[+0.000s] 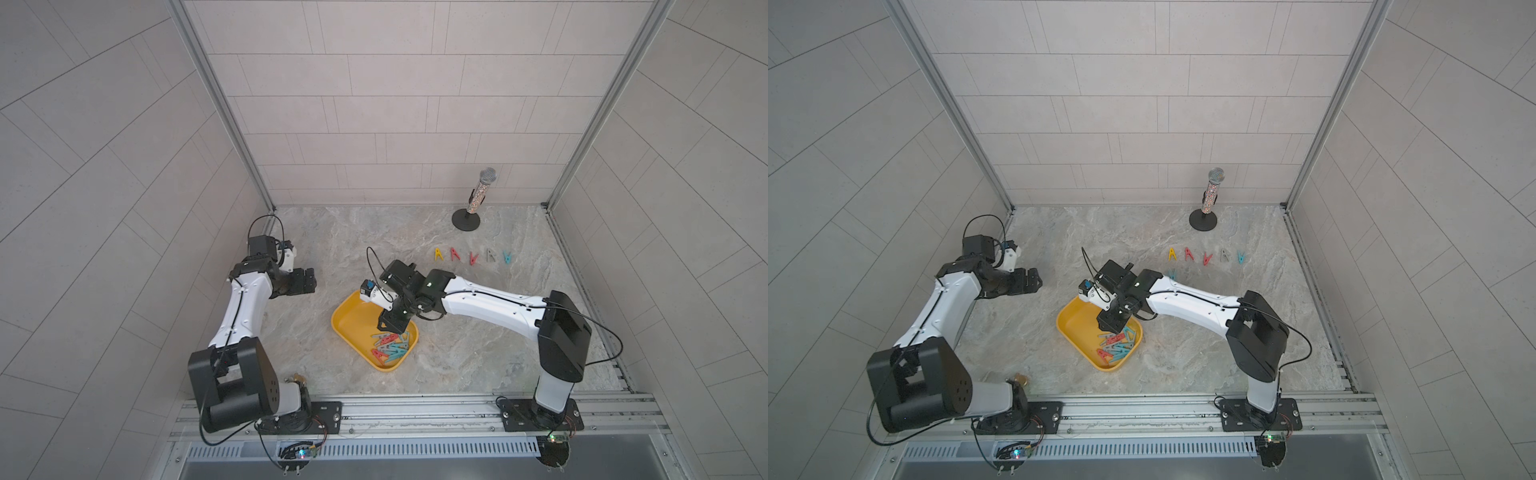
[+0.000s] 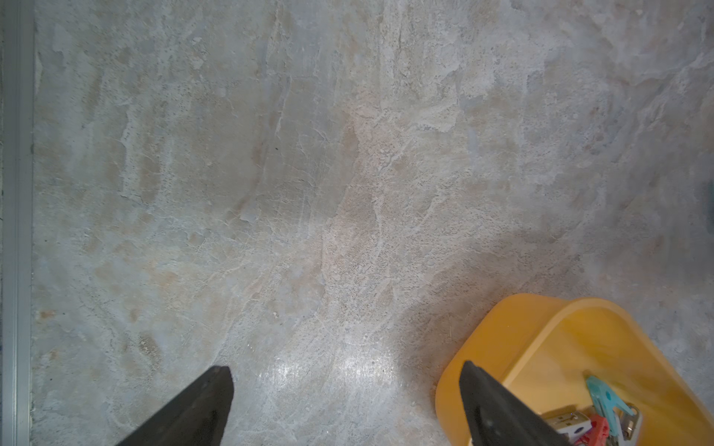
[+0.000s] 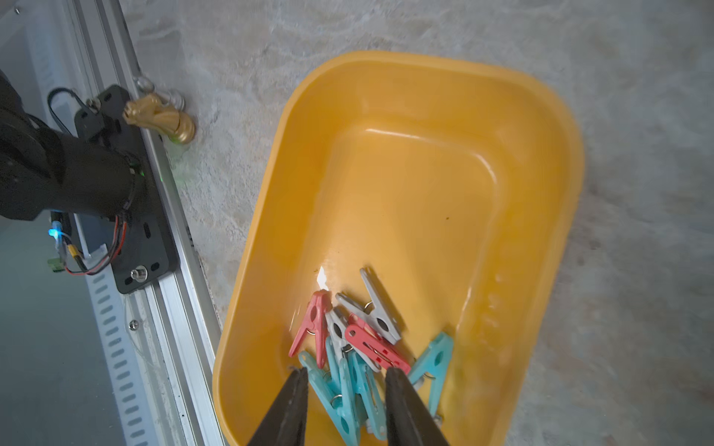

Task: Take the clothespins out of the storage box
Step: Pick up the clothespin from the storage box.

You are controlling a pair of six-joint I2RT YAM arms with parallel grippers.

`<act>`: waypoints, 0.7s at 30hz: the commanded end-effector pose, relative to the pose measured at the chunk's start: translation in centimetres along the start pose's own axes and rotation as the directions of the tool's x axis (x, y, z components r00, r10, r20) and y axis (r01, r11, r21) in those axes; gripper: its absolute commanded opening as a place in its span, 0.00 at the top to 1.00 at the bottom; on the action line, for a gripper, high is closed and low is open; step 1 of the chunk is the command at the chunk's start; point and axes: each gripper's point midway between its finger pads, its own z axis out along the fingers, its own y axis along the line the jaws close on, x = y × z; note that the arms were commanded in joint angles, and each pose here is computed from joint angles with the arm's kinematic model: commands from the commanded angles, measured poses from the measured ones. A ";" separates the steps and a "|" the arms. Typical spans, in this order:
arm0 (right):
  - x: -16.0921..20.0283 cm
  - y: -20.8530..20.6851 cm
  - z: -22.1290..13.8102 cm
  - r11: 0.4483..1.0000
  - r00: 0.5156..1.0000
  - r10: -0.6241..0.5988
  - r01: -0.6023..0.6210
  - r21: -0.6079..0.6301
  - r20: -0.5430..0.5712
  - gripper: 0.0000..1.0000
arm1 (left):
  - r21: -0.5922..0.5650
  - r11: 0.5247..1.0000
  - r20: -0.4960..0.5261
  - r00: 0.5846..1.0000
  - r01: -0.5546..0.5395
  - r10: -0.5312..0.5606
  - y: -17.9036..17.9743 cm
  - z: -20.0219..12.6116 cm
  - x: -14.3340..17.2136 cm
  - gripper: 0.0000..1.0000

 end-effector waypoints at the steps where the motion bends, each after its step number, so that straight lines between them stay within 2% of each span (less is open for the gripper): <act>1: 0.2 0.6 1.3 0.999 0.998 -0.041 0.041 -0.004 -0.042 0.63 | -0.005 1.000 0.009 1.000 0.009 -0.009 0.2 -0.3 -0.5 0.00; 9: 0.6 0.2 4.7 0.997 0.991 -0.067 0.069 0.014 -0.117 0.63 | -0.007 1.000 0.009 1.000 0.009 -0.008 0.3 -0.3 -0.5 0.00; 21: 1.3 -1.6 7.2 0.992 0.973 -0.099 0.114 0.059 -0.210 0.63 | -0.006 1.000 0.007 1.000 0.009 -0.009 0.3 -0.3 -0.5 0.00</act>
